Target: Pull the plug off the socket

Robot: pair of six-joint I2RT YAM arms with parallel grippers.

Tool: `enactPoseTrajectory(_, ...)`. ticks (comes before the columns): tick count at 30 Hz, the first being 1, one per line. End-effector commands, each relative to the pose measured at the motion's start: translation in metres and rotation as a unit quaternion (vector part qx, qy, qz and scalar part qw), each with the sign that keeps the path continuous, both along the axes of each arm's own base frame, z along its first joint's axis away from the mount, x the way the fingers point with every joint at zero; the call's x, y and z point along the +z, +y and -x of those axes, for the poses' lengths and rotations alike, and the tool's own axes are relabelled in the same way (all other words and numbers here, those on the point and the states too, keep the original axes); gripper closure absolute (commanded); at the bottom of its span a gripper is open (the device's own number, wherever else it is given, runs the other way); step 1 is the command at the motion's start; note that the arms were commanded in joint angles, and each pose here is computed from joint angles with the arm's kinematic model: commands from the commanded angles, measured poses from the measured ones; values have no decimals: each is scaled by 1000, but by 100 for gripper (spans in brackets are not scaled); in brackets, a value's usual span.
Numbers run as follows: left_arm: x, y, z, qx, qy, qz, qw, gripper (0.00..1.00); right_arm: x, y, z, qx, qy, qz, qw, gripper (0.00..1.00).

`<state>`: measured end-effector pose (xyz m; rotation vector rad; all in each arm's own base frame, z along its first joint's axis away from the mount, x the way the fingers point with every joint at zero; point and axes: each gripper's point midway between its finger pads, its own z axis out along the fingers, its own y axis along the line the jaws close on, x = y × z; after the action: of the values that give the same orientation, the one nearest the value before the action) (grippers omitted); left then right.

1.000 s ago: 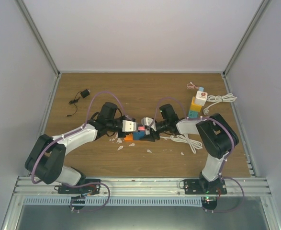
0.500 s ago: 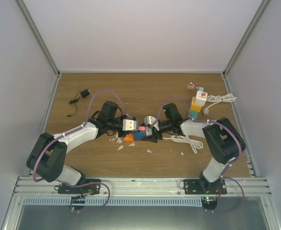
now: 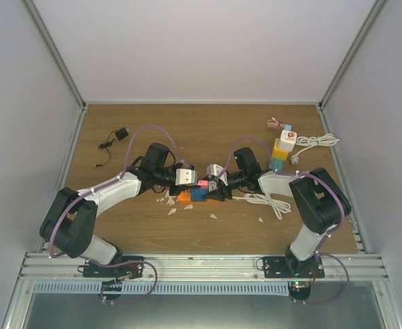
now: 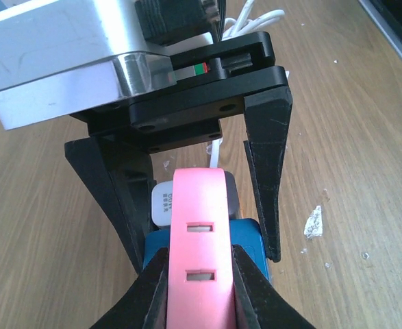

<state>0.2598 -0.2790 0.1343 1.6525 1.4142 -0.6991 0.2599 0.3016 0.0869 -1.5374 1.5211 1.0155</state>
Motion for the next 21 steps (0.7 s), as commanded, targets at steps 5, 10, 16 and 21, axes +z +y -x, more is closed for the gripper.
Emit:
enactPoseTrajectory(5, -4, 1, 1, 2, 59, -5, 998, 90, -10, 1, 0, 3, -4, -1, 1000, 56)
enactPoseTrajectory(10, 6, 1, -1, 6, 68, 11, 998, 92, -14, -1, 0, -2, -8, 6, 1000, 62)
enactPoseTrajectory(16, 20, -1, -2, 3, 86, 29, 996, 94, -19, -3, -1, -7, -12, 13, 1000, 67)
enactPoseTrajectory(21, 30, 1, -5, 0, 93, 41, 995, 97, -21, -3, -1, -8, -13, 16, 1000, 70)
